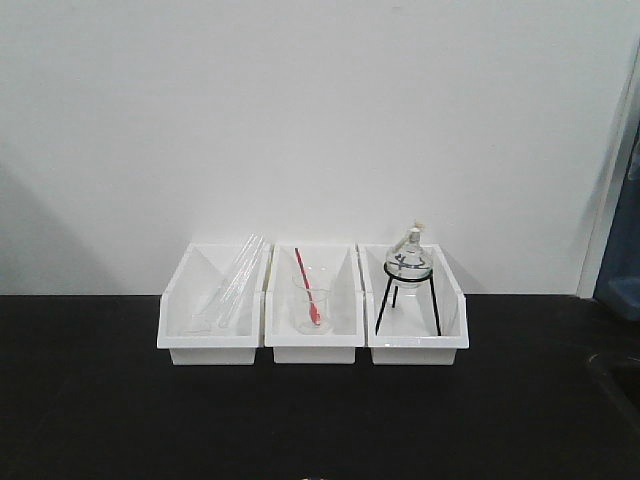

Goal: Pick beaker and place in left cabinet
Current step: 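Close the right gripper around the clear 100 ml beaker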

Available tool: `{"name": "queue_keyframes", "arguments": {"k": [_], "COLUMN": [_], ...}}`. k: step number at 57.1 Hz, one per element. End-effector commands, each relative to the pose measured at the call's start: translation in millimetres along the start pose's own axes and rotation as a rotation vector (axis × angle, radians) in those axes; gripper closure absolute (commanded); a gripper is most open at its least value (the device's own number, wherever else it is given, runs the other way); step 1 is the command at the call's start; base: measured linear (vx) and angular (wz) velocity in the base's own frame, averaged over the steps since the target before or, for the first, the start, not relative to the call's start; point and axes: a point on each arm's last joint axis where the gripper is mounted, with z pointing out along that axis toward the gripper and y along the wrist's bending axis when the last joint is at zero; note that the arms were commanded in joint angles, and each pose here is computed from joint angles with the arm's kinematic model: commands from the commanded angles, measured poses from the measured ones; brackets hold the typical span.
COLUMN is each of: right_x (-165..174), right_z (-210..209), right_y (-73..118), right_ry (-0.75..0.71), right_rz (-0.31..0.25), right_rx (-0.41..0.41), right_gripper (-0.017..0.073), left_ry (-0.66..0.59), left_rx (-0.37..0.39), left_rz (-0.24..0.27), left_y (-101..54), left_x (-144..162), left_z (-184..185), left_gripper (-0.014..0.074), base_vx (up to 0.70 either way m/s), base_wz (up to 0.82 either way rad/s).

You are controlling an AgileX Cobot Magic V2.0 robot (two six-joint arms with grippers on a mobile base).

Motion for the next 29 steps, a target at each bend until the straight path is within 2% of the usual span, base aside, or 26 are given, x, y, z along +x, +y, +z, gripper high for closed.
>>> {"name": "queue_keyframes", "arguments": {"k": [1,11,19,29], "right_x": [-18.7,-15.7,-17.9,-18.7], "right_z": [13.5,37.4,55.7,74.5], "right_y": [-1.8,-7.2,-7.9,-15.8], "right_ry": [-0.22,-0.222,-0.238,-0.254], "right_rz": [-0.02,-0.039,-0.061,-0.015], "right_rx": [-0.054,-0.105,-0.192,-0.203], "right_gripper": [-0.0035,-0.0035,-0.0035,-0.0035], "left_ry": [-0.085,-0.085,-0.085,-0.085], "left_rx": [-0.004,-0.004,-0.004,-0.004], "left_rz": [-0.012,-0.012,-0.012,-0.012], "left_y": [0.3,0.3,0.3,0.3], "left_x": [-3.1,-3.1,-3.1,-3.1], "left_z": [-1.3,-1.3,-1.3,-1.3], "left_gripper": [0.0592,0.0592,0.0592,0.0592], "base_vx": [0.0,0.0,0.0,0.0], "base_wz": [0.0,0.0,0.0,0.0]}}
